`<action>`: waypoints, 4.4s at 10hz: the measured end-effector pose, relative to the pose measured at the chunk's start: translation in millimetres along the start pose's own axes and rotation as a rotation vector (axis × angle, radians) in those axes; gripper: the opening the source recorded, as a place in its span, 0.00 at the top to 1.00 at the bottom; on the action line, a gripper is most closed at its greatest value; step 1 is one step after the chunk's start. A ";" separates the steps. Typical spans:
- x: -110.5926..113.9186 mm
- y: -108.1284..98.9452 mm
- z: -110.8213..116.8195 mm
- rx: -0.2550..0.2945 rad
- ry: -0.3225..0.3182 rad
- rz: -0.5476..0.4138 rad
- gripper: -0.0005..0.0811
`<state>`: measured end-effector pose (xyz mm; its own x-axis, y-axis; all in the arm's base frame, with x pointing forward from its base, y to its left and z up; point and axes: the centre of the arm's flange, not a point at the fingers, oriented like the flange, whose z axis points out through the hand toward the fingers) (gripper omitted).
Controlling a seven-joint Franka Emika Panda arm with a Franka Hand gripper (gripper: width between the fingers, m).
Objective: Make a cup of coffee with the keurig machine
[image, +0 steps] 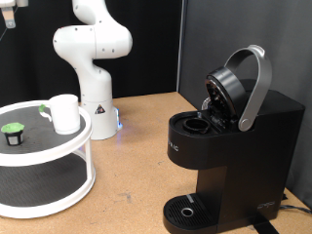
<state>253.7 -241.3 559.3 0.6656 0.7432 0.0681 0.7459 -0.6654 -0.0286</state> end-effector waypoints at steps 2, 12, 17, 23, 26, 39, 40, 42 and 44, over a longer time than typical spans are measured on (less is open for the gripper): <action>0.3 -2.4 3.2 0.028 -0.005 -0.066 0.01; 9.8 17.9 32.6 0.047 0.106 -0.717 0.01; 11.1 30.4 74.6 0.033 0.037 -0.817 0.01; 18.3 41.6 121.9 -0.004 0.018 -0.812 0.01; 18.5 45.4 144.4 0.004 -0.026 -0.825 0.01; 1.7 63.5 190.0 0.000 -0.050 -0.865 0.01; 2.3 64.0 195.9 0.003 -0.053 -0.866 0.01; 5.1 63.5 206.8 0.001 -0.056 -0.876 0.01; 8.9 60.9 216.4 0.003 -0.055 -0.885 0.01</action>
<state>310.3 -260.2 342.3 -0.1553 0.9877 0.0186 0.9879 0.1551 0.0090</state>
